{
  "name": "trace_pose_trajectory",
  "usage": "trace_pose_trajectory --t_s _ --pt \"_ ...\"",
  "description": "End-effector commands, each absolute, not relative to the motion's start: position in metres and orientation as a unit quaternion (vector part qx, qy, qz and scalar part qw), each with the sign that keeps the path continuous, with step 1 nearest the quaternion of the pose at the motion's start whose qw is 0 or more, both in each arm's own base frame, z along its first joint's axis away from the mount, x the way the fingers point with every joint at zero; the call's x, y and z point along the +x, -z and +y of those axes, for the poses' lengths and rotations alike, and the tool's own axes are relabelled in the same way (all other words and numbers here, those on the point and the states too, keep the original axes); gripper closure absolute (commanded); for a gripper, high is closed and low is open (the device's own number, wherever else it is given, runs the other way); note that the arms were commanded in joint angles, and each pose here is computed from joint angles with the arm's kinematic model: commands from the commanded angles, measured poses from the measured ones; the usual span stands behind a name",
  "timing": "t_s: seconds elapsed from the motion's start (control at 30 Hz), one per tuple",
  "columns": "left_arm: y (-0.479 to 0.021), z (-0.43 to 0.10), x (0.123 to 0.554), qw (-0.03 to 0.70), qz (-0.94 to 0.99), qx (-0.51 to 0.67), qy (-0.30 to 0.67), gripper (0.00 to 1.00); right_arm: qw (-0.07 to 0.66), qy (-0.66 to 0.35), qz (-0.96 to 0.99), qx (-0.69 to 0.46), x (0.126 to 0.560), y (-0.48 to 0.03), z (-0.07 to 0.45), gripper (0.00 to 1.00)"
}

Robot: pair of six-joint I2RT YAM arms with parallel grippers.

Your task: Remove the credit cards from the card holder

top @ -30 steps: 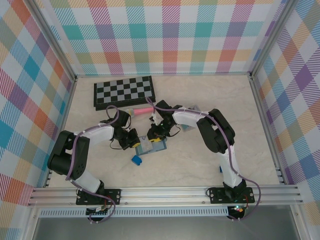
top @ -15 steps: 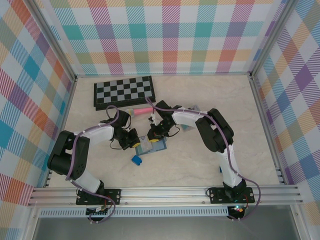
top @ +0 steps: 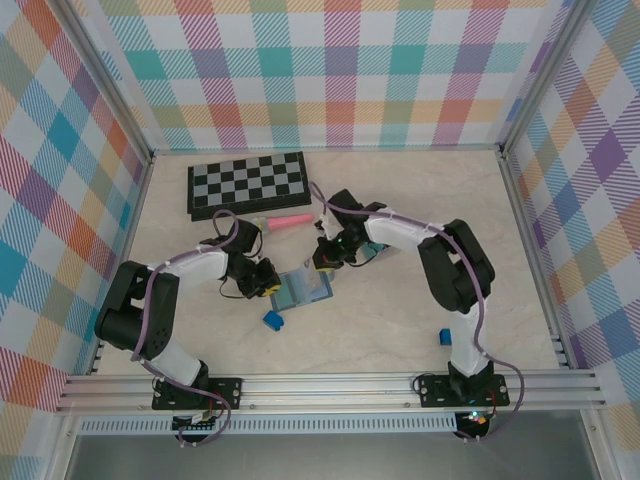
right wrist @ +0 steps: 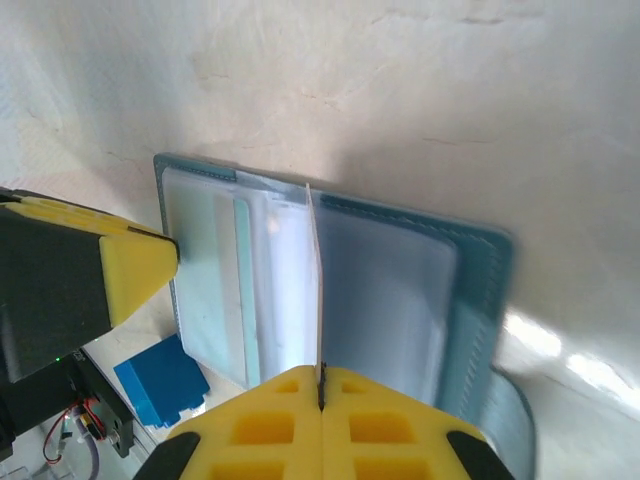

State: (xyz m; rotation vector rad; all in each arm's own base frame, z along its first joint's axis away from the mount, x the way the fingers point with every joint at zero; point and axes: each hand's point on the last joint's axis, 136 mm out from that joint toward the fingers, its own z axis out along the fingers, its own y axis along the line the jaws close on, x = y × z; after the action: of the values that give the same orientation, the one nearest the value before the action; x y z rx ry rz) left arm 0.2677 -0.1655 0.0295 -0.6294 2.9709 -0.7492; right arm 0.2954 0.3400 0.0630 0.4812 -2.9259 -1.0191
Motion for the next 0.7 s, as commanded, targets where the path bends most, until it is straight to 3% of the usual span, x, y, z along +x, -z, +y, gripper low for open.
trace_pose_trajectory --t_s 0.0,0.33,0.67 --pt "-0.059 -0.165 0.271 0.019 0.951 -0.197 0.237 0.77 -0.04 0.318 -0.931 0.175 0.293 -0.097 0.332 1.0" --pt "-0.129 -0.146 0.278 0.098 0.952 -0.186 0.224 0.28 -0.19 0.242 -0.938 0.158 0.298 -0.18 0.278 1.0" --pt "-0.143 -0.125 0.262 0.131 0.957 -0.169 0.197 0.07 -0.28 0.133 -0.946 0.098 0.305 -0.221 0.166 1.0"
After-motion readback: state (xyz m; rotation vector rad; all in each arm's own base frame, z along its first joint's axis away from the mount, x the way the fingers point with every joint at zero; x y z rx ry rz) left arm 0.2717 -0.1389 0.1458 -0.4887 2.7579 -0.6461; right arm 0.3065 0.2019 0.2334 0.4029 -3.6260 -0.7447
